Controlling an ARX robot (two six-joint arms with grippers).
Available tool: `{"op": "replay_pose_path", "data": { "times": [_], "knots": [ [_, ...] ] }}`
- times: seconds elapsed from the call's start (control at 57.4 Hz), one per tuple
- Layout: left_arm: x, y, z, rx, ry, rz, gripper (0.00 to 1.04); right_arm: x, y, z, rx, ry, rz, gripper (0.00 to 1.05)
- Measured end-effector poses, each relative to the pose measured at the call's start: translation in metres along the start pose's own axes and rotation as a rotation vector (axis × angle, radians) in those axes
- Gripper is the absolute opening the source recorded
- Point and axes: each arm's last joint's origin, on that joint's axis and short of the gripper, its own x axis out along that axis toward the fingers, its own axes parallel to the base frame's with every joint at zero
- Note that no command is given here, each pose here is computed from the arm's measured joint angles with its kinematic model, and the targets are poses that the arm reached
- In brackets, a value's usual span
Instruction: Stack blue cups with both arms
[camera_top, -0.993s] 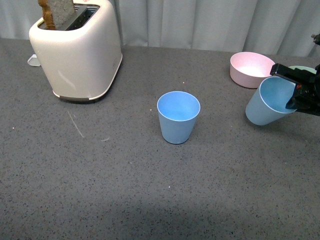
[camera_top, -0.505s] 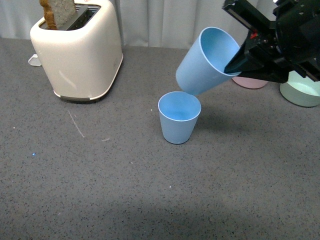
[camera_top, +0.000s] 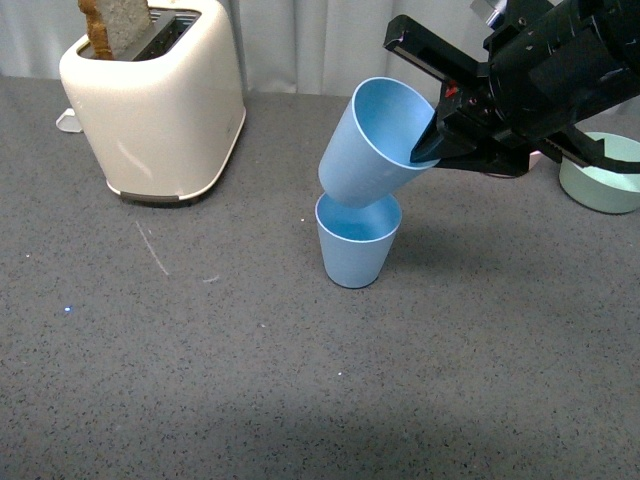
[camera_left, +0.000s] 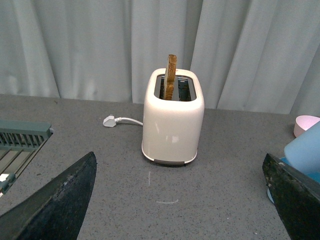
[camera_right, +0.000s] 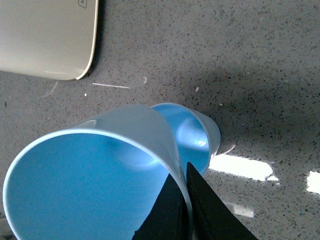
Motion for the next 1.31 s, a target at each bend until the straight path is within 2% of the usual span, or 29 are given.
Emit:
{"op": "replay_pose_path", "data": {
  "times": [0.244,0.314,0.54,0.627,0.645,0.697,0.749,0.819,0.889,0.993,1.115,1.307],
  "knots": [
    [0.0,0.0,0.0,0.0,0.0,0.0,0.98,0.001,0.0,0.0,-0.018,-0.006,-0.008,0.02],
    [0.0,0.0,0.0,0.0,0.0,0.0,0.98,0.001,0.0,0.0,-0.021,-0.013,-0.01,0.12],
    [0.0,0.0,0.0,0.0,0.0,0.0,0.98,-0.006,0.001,0.006,-0.062,-0.114,-0.002,0.67],
    [0.0,0.0,0.0,0.0,0.0,0.0,0.98,-0.007,0.002,0.007,-0.066,-0.121,-0.002,0.83],
    [0.0,0.0,0.0,0.0,0.0,0.0,0.98,-0.006,0.001,0.006,-0.086,-0.162,-0.026,0.84],
    [0.0,0.0,0.0,0.0,0.001,0.0,0.98,0.001,-0.011,-0.003,-0.245,-0.481,-0.2,0.73],
    [0.0,0.0,0.0,0.001,0.0,0.0,0.98,-0.003,-0.027,-0.02,-0.33,-0.69,-0.311,0.62],
    [0.0,0.0,0.0,0.001,0.001,0.003,0.98,-0.023,-0.041,-0.035,-0.373,-0.882,-0.334,0.5],
    [0.0,0.0,0.0,0.001,0.001,0.003,0.98,-0.048,-0.044,-0.041,-0.391,-1.005,-0.32,0.39],
    [0.0,0.0,0.0,0.001,0.001,0.001,0.98,-0.079,-0.05,-0.052,-0.409,-1.086,-0.32,0.21],
    [0.0,0.0,0.0,0.001,0.001,0.001,0.98,-0.09,-0.064,-0.075,-0.422,-1.049,-0.332,0.01],
    [0.0,0.0,0.0,0.001,0.001,0.001,0.98,-0.112,-0.075,-0.102,-0.431,-1.045,-0.329,0.01]
  ]
}}
